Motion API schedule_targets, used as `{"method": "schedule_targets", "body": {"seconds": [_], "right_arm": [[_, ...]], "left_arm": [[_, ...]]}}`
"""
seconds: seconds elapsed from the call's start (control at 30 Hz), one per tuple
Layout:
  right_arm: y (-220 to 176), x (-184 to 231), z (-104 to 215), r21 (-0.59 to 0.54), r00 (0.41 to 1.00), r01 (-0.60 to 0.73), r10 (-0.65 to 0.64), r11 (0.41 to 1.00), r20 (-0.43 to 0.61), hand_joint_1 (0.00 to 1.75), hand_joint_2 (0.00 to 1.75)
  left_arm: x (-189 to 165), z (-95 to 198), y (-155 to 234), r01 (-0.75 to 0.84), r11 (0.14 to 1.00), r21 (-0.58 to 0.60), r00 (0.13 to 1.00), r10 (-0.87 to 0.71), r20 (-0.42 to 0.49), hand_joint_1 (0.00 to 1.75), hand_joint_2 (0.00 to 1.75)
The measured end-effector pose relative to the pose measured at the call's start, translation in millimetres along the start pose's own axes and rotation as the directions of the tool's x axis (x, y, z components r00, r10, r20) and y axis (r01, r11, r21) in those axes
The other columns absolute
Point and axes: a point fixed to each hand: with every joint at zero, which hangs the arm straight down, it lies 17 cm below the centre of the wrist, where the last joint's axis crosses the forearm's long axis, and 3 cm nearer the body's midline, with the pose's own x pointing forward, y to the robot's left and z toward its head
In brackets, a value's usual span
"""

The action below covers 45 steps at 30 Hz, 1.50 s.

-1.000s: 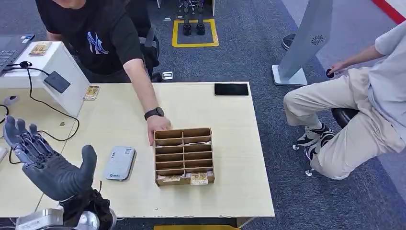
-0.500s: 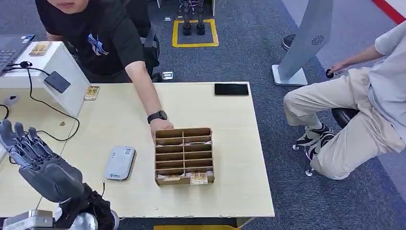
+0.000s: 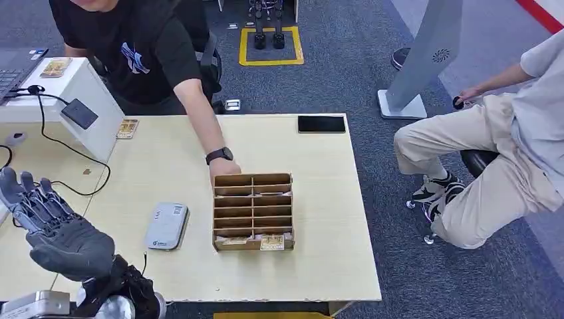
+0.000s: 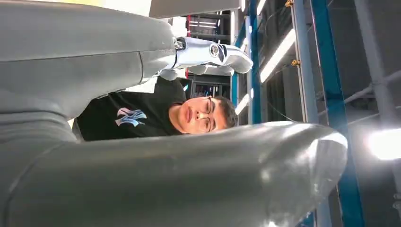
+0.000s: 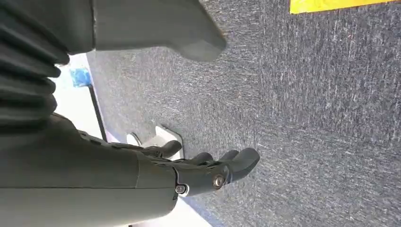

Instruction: Pass the card to the sensor for recognition and then transmit it.

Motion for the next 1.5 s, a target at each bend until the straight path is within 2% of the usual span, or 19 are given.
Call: {"method": "schedule_targets", "body": {"seconds": [0.53, 0.57, 0.6, 0.63, 1.5], "right_arm": [[0.2, 0.4, 0.1, 0.000, 1.000, 0.000, 0.000, 1.000, 0.002, 0.00, 1.75], [0.5, 0.4, 0.2, 0.001, 1.000, 0.000, 0.000, 1.000, 0.002, 0.00, 1.75], [0.7, 0.5, 0.3, 0.001, 1.000, 0.000, 0.000, 1.000, 0.002, 0.00, 1.75], [1.0, 0.6, 0.4, 0.002, 1.000, -0.001, 0.001, 1.000, 0.003, 0.00, 1.75], [2.5, 1.8, 0.7, 0.009, 1.000, -0.004, 0.004, 1.000, 0.010, 0.00, 1.75]], "left_arm": [[0.0, 0.2, 0.2, 0.002, 1.000, 0.000, 1.000, -0.002, 0.000, 0.00, 0.00], [0.0, 0.2, 0.2, 0.002, 1.000, 0.000, 1.000, -0.002, 0.000, 0.10, 0.00], [0.1, 0.2, 0.1, 0.003, 1.000, -0.001, 1.000, -0.003, 0.001, 0.40, 0.00], [0.6, 0.2, -0.3, 0.006, 1.000, -0.004, 1.000, -0.006, 0.004, 0.33, 0.00], [2.1, 0.3, -1.6, 0.015, 1.000, -0.011, 1.000, -0.014, 0.014, 0.33, 0.00]]}}
